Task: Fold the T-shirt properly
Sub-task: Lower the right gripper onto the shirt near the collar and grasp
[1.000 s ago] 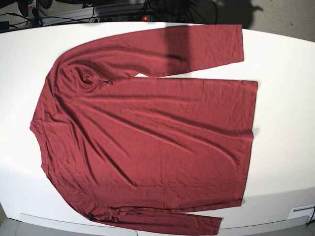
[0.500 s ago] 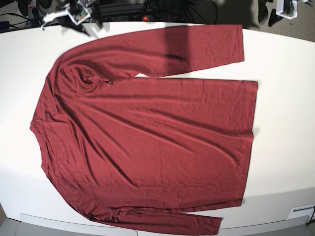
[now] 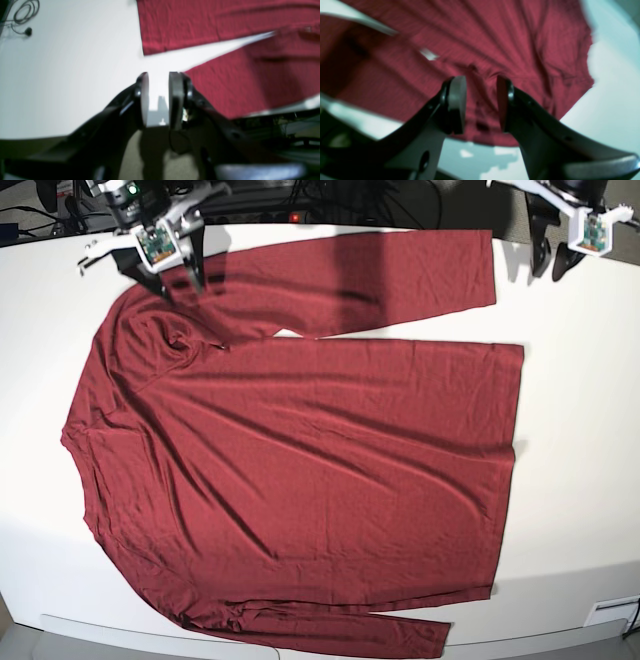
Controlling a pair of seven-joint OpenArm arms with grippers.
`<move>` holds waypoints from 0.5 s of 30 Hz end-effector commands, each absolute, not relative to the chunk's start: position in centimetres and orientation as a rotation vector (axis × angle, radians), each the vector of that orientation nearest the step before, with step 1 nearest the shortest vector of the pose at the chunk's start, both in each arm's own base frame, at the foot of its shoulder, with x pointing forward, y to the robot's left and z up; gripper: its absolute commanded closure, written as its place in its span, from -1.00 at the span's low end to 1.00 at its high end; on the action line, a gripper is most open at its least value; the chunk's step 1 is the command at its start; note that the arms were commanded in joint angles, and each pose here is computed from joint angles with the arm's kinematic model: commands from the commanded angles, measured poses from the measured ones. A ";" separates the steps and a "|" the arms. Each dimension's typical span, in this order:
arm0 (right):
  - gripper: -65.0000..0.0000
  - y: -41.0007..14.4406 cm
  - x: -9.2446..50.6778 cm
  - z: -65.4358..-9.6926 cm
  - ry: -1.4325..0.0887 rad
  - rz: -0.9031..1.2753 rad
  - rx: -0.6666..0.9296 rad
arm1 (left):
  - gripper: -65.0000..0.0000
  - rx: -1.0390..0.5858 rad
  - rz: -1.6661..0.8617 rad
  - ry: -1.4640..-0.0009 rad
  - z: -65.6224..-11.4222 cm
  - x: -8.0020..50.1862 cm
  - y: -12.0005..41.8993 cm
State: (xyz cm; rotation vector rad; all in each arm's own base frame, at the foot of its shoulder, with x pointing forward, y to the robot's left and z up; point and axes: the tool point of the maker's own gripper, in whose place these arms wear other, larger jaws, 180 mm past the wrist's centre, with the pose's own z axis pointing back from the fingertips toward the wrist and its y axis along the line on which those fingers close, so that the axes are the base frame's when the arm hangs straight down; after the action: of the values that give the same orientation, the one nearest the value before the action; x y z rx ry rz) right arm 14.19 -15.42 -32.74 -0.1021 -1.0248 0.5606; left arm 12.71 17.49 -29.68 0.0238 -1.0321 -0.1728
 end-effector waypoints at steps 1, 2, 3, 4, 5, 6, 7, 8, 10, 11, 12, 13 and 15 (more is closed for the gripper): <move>0.33 -15.0 14.7 -31.7 -1.076 0.566 -0.120 | 0.58 0.023 -0.168 -1.069 -28.7 13.2 17.3; 0.33 -14.9 15.1 -31.4 -1.093 0.564 -0.138 | 0.58 0.024 -0.160 -1.084 -28.6 13.6 17.3; 0.33 -14.7 15.4 -31.3 -1.107 0.550 -0.148 | 0.58 0.025 -0.152 -1.099 -28.4 14.0 17.3; 0.33 -14.6 15.7 -31.1 -1.120 0.536 -0.158 | 0.58 0.026 -0.149 -1.115 -28.2 14.4 17.3; 0.33 -14.4 16.0 -31.0 -1.133 0.513 -0.159 | 0.58 0.028 -0.149 -1.130 -27.9 14.8 17.3; 0.33 -14.3 16.3 -30.8 -1.144 0.490 -0.159 | 0.58 0.029 -0.149 -1.147 -27.7 15.3 17.3; 0.33 -14.1 16.6 -30.7 -1.153 0.471 -0.159 | 0.58 0.030 -0.150 -1.161 -27.5 15.7 17.3; 0.33 -14.0 16.8 -30.6 -1.161 0.454 -0.159 | 0.58 0.031 -0.150 -1.173 -27.3 16.0 17.3; 0.33 -13.9 17.1 -30.4 -1.173 0.428 -0.159 | 0.58 0.033 -0.150 -1.195 -26.9 16.6 17.3; 0.33 -13.8 17.1 -30.4 -1.174 0.419 -0.159 | 0.58 0.034 -0.153 -1.207 -26.7 17.0 17.3; 0.33 -13.8 17.1 -30.4 -1.175 0.414 -0.158 | 0.58 0.035 -0.156 -1.219 -26.5 17.3 17.3; 0.33 -13.8 17.1 -30.4 -1.175 0.416 -0.158 | 0.58 0.036 -0.160 -1.231 -26.3 17.6 17.3; 0.33 -13.9 17.3 -30.5 -1.170 0.426 -0.172 | 0.58 0.039 -0.182 -1.260 -25.7 18.5 17.3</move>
State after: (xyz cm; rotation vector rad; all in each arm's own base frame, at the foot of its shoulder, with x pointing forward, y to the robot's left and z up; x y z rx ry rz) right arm 16.89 -13.89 -31.55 -0.1588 -1.1291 0.4180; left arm 18.33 17.38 -26.68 0.0381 -1.2257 -0.1721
